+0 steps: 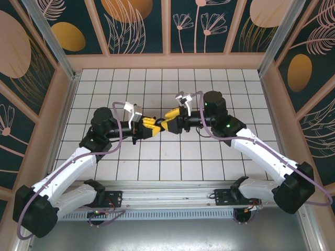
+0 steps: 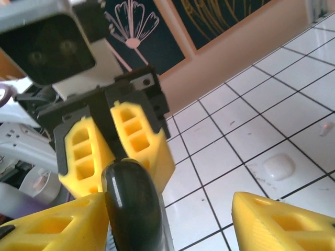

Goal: Insert the wireless bluetooth earbuds into the charging case

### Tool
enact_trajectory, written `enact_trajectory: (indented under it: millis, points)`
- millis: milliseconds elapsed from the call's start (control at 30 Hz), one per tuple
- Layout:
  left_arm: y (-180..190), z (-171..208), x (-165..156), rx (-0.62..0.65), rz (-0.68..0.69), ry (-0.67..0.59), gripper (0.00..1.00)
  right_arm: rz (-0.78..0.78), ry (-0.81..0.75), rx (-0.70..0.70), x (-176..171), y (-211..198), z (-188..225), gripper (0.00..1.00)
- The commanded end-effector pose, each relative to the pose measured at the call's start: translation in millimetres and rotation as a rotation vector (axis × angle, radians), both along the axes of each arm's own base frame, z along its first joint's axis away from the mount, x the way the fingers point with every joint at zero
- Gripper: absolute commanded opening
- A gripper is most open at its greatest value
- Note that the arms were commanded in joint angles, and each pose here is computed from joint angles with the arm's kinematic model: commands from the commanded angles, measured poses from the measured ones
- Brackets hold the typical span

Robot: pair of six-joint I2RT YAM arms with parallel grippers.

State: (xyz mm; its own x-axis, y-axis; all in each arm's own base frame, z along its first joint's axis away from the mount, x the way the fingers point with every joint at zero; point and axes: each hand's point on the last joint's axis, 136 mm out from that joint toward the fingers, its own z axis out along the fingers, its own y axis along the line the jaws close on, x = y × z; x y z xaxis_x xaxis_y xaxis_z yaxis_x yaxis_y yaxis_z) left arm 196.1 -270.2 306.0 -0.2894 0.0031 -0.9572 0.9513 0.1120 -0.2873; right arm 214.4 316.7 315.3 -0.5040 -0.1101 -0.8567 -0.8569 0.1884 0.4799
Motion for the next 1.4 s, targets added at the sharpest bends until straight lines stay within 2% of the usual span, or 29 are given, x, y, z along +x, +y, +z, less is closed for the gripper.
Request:
enact_trajectory:
  millis: [0,300,833,1167,1233,1367]
  points:
    - [1,24,-19,-0.052,-0.076,-0.091,0.0,-0.125,0.039,0.032,32,-13,5,0.61]
    - [3,23,-18,-0.051,-0.049,-0.11,0.0,-0.076,0.094,0.016,30,0,2,0.61]
    - [12,13,3,-0.004,0.122,-0.114,0.0,-0.109,0.073,0.04,19,-11,25,0.64]
    - [17,7,8,0.026,0.179,-0.099,0.0,-0.275,0.104,0.027,46,-28,29,0.62]
    - [17,6,8,0.029,0.179,-0.093,0.0,-0.212,0.104,0.023,38,-20,29,0.62]
    - [11,7,1,0.024,0.104,-0.075,0.0,-0.08,0.028,0.015,10,1,27,0.72]
